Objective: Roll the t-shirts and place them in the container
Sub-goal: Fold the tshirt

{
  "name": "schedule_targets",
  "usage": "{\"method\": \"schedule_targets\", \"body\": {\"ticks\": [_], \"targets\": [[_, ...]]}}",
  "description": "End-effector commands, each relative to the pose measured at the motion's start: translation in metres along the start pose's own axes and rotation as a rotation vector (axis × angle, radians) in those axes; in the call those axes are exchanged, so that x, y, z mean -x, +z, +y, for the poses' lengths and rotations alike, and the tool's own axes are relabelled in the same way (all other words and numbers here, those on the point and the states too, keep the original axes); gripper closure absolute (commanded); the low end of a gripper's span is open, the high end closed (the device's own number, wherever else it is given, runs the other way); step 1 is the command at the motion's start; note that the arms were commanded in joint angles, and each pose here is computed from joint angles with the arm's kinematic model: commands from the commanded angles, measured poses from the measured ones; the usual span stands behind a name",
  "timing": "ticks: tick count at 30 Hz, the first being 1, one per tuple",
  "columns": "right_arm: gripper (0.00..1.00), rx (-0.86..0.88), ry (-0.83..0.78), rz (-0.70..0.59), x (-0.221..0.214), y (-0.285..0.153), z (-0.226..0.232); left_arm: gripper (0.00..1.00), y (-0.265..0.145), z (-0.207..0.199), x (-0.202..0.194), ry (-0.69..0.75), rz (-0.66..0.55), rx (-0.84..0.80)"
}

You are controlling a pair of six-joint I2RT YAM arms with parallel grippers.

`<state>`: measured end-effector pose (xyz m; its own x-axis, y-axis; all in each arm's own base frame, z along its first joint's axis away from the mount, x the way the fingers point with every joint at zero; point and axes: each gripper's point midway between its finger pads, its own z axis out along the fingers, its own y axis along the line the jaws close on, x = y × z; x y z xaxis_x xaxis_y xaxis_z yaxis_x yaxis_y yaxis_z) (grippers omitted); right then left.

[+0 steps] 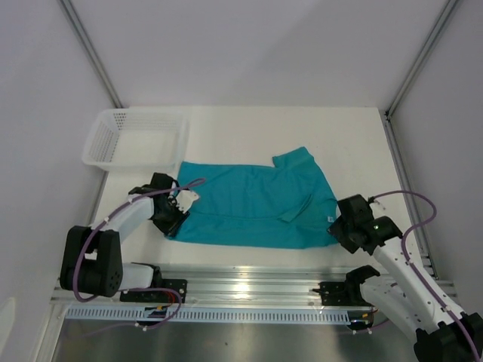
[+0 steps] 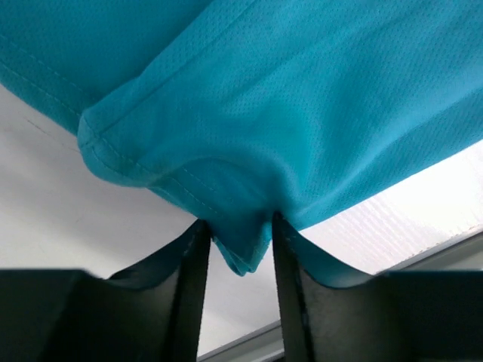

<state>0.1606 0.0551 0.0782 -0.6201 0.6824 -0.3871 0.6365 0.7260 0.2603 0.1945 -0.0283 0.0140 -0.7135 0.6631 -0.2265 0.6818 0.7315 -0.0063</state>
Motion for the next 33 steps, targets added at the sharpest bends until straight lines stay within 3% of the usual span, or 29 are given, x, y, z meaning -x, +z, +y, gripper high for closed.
{"method": "schedule_targets", "body": {"ticks": [1, 2, 7, 10, 11, 15, 19, 22, 33], "targets": [[0.37, -0.078, 0.033, -0.086, 0.021, -0.014, -0.009, 0.57, -0.011, -0.001, -0.004, 0.002, -0.002, 0.019], [0.31, -0.070, 0.022, -0.112, 0.031, -0.026, -0.005, 0.56, -0.017, 0.000, -0.006, 0.000, -0.011, 0.042], [0.32, -0.030, -0.054, -0.241, 0.073, -0.059, 0.017, 0.47, -0.060, 0.010, -0.008, -0.001, -0.062, 0.162], [0.55, 0.067, -0.195, -0.175, 0.066, -0.045, 0.052, 0.48, -0.086, 0.016, 0.011, -0.002, -0.151, 0.209], [0.70, 0.115, -0.235, -0.146, 0.061, -0.031, 0.074, 0.49, -0.093, 0.014, 0.023, -0.005, -0.194, 0.188], [0.99, 0.209, -0.407, 0.033, 0.022, 0.012, 0.106, 0.61, -0.083, 0.018, 0.055, -0.006, -0.195, 0.134], [1.00, 0.264, -0.492, 0.122, 0.000, 0.033, 0.127, 0.65, -0.048, 0.006, 0.072, 0.033, -0.101, 0.016], [1.00, 0.249, -0.510, 0.144, -0.006, 0.047, 0.130, 0.69, -0.040, 0.013, 0.084, 0.040, -0.109, 0.016], [1.00, 0.244, -0.546, 0.227, -0.026, 0.084, 0.136, 0.69, 0.010, 0.032, 0.045, -0.061, 0.093, 0.006]]}}
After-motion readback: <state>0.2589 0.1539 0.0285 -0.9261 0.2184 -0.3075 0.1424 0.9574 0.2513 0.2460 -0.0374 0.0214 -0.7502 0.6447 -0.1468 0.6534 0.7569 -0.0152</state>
